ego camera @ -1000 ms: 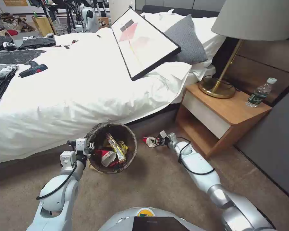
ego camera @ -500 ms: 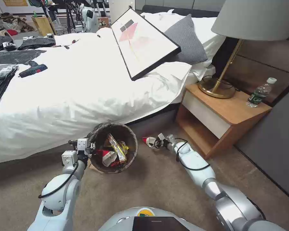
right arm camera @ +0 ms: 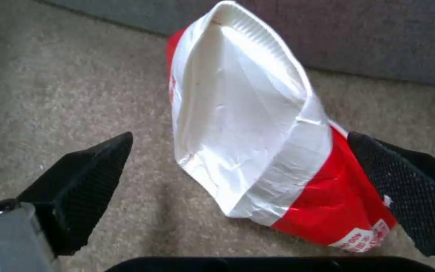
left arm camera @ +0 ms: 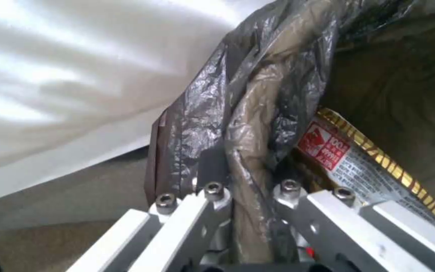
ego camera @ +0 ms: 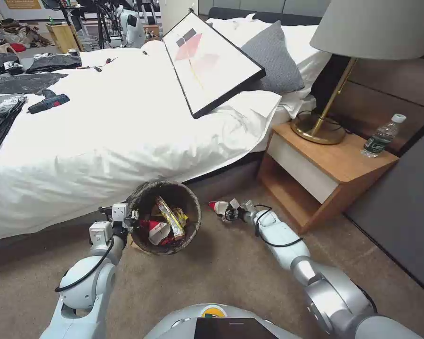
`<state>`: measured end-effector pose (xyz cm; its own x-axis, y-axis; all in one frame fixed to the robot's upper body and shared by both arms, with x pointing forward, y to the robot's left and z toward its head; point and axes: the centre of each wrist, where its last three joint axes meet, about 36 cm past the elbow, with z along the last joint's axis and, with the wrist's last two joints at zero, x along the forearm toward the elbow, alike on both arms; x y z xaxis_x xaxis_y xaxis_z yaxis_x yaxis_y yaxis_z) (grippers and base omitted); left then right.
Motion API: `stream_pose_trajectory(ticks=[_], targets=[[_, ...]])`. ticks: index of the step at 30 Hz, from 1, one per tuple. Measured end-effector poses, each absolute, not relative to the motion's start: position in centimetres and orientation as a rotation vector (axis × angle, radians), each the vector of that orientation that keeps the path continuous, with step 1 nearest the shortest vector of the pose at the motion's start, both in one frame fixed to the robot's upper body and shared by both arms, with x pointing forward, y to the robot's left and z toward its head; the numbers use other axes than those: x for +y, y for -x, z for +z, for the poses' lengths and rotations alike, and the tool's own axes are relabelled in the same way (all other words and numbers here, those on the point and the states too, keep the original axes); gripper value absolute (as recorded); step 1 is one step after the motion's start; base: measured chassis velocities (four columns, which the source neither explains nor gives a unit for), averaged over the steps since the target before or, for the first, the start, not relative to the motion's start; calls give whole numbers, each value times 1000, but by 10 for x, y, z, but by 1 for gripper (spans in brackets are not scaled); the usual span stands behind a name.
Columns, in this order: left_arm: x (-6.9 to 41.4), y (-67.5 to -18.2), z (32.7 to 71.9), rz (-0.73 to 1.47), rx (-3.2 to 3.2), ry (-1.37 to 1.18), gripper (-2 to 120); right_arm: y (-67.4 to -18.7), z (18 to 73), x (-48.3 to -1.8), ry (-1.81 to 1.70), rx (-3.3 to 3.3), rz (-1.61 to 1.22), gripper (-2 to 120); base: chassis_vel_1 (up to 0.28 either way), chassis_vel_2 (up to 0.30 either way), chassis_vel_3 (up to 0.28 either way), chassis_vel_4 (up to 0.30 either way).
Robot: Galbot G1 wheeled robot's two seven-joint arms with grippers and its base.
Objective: Pick up the trash bin, then pick up the garbage from the floor and place it into the trash bin.
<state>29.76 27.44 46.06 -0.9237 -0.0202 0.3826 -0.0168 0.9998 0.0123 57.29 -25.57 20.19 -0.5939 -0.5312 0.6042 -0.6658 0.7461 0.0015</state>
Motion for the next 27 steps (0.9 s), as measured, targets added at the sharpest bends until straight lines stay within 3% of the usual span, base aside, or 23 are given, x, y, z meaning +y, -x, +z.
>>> stream_pose_trajectory(ticks=[27], targets=[[275,-296,458,-9,-2750,-44,3,-579,192,-257,-805,-2331,260,98,0,0,0,0]])
